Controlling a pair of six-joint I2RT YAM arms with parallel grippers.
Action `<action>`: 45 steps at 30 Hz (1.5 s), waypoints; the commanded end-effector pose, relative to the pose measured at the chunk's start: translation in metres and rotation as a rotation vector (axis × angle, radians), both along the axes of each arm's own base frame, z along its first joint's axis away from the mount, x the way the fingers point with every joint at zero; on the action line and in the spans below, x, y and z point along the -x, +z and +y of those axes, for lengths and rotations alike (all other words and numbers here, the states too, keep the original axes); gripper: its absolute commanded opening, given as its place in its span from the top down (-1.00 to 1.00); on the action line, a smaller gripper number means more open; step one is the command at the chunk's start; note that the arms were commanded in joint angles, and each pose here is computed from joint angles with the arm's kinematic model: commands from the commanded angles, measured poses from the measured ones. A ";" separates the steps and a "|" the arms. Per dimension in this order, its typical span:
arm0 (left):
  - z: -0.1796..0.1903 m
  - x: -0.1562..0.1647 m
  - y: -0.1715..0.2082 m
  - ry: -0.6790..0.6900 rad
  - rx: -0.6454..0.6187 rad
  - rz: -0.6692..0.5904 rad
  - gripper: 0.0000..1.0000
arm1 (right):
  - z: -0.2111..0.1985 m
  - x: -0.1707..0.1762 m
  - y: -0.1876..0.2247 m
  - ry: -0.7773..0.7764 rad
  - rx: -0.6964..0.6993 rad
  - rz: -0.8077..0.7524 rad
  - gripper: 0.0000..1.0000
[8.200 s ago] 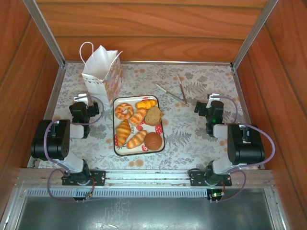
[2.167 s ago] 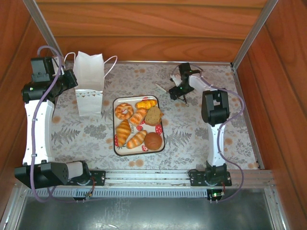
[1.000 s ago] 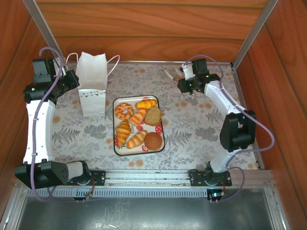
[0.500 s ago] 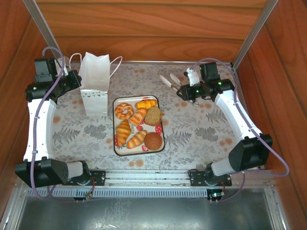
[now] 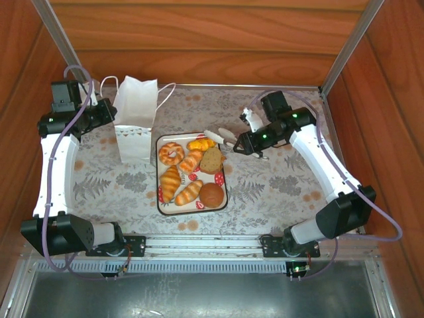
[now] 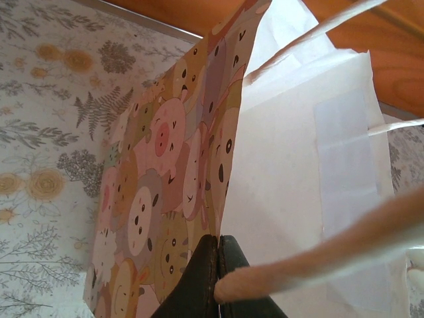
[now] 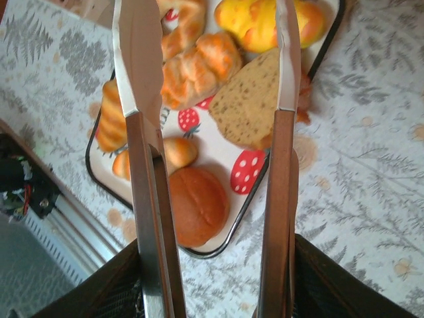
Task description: Place the fake bread into the paper bag
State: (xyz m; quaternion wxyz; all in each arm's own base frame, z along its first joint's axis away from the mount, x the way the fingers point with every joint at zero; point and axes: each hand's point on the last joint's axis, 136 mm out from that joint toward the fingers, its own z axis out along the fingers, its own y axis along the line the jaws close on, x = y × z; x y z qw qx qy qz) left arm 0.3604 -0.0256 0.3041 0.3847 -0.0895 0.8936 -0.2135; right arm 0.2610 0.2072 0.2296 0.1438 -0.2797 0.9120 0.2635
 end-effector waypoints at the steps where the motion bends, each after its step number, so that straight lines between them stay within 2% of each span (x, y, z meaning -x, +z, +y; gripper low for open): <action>1: -0.008 -0.002 -0.002 -0.044 0.017 -0.007 1.00 | 0.000 0.013 -0.003 0.004 0.041 0.072 -0.09; 6: -0.007 -0.002 -0.007 -0.044 0.003 0.001 1.00 | -0.017 0.017 -0.026 -0.050 0.137 0.128 -0.10; 15: -0.007 -0.003 -0.009 -0.044 0.000 0.006 1.00 | -0.028 0.011 -0.057 -0.128 0.052 0.288 -0.08; 24: -0.008 -0.004 -0.011 -0.046 0.001 0.010 1.00 | -0.027 0.011 -0.082 -0.140 -0.032 0.398 -0.09; 39: -0.007 -0.004 -0.010 -0.044 -0.005 0.005 1.00 | -0.019 0.011 -0.107 -0.145 -0.059 0.501 -0.09; 45: -0.007 -0.004 -0.010 -0.042 -0.008 0.005 1.00 | -0.012 0.005 -0.097 -0.137 -0.115 0.466 -0.07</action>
